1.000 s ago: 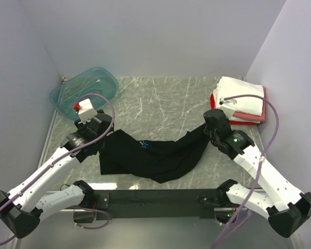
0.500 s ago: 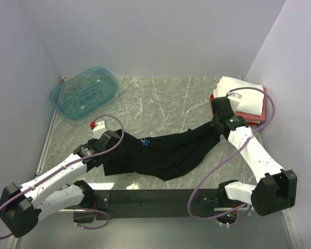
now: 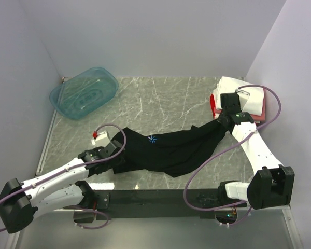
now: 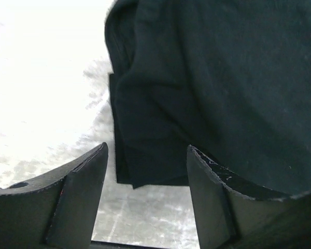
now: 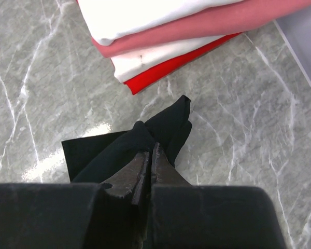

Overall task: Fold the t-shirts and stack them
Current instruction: Flatten the tshirt out

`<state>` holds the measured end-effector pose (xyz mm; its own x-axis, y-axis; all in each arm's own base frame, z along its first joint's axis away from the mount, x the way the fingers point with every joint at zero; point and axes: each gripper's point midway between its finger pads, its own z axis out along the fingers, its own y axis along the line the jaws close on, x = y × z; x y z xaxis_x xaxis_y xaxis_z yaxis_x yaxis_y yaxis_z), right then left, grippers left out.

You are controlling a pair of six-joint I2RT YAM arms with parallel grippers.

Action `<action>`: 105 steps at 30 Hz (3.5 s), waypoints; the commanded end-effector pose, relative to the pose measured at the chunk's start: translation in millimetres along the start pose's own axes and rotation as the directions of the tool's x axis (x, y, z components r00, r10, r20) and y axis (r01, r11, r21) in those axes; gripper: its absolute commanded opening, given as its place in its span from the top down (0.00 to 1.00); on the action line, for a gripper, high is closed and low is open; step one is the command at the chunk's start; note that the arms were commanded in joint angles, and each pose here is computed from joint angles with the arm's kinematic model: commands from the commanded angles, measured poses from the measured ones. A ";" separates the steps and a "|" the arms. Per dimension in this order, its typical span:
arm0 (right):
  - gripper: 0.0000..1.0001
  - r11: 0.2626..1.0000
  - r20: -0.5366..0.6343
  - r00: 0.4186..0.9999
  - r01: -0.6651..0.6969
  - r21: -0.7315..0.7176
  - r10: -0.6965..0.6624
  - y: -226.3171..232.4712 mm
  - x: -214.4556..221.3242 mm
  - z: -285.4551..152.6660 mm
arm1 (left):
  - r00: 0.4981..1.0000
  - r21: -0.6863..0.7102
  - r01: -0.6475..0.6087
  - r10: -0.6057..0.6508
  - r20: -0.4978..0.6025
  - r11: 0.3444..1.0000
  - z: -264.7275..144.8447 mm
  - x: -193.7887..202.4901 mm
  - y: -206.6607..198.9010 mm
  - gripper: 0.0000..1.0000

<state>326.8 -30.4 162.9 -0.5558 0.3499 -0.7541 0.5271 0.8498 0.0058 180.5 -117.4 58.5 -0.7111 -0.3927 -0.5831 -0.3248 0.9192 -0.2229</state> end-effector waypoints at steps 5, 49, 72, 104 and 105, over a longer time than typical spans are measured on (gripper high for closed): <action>1.00 0.999 0.066 0.997 -0.030 -0.045 0.033 6.2 -22.2 -3.4 | 0.996 0.067 0.056 -0.051 -0.066 0.996 4.0 22.1 -10.4 0.35; 1.00 0.953 0.317 0.932 -0.077 -0.295 0.173 -23.2 -95.5 -158.6 | 0.768 0.513 0.057 -0.365 0.525 0.856 -255.7 -254.0 -51.8 0.99; 1.00 0.984 0.043 0.999 -0.002 -0.178 0.010 23.6 -20.3 -22.0 | 0.985 -0.057 0.093 -0.084 0.149 0.994 56.9 -130.1 0.2 0.28; 1.00 0.971 0.019 1.000 0.019 -0.238 -0.015 32.2 -1.7 -9.7 | 0.882 -0.142 0.461 -0.436 0.178 0.876 48.8 -72.2 81.3 0.39; 1.00 0.971 0.018 1.000 0.018 -0.240 -0.014 32.7 -2.0 -9.2 | 0.876 -0.144 0.472 -0.444 0.190 0.870 47.0 -73.5 82.8 0.39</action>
<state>331.4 1.0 159.1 -0.5924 0.3314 -0.7344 0.3621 0.9237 0.1247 238.4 -19.1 40.5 -0.4184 -0.7213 -0.5519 -0.6703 0.6553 -0.3483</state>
